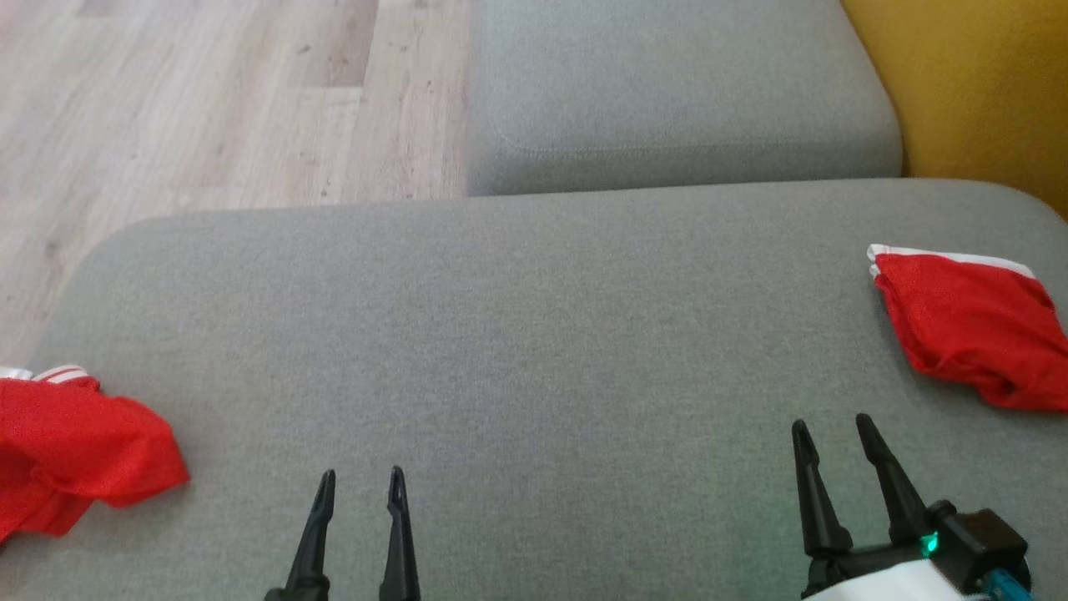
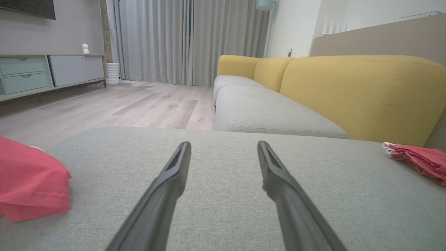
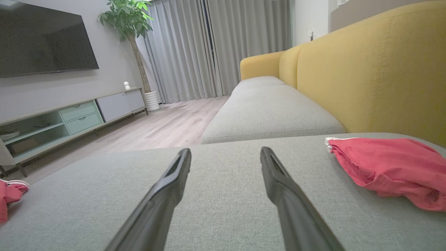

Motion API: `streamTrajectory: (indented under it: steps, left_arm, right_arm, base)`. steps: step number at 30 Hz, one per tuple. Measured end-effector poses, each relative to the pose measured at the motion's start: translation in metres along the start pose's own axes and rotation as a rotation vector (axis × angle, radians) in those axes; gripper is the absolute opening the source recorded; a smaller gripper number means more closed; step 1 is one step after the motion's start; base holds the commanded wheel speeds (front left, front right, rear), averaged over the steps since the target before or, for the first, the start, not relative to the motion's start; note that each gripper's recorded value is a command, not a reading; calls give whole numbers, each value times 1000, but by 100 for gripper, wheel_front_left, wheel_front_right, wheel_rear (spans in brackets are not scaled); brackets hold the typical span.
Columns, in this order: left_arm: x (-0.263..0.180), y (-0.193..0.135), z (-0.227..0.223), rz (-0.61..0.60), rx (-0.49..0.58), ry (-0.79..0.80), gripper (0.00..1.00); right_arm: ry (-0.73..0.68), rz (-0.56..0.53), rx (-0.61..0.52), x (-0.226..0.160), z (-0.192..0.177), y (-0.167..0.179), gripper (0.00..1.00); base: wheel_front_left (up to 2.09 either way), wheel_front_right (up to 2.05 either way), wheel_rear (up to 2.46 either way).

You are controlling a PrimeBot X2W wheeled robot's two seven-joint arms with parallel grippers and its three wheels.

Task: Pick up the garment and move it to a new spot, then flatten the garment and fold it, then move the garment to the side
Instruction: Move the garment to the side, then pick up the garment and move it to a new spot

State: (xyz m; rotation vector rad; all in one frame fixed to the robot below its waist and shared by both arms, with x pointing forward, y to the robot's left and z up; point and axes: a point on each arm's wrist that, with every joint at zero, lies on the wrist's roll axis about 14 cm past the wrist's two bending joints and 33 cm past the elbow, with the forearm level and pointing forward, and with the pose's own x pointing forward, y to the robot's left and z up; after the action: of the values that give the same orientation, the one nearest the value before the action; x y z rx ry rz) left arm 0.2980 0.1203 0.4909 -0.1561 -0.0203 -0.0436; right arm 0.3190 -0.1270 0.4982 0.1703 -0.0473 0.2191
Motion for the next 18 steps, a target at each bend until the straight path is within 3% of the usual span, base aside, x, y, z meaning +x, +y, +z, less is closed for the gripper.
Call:
streamTrajectory:
  steps: [18]
  left_arm:
    - [-8, 4, 8, 4, 24, -35, 100]
  right_arm:
    - [-11, -9, 14, -14, 1, 3, 100]
  base:
    - [0, 0, 0]
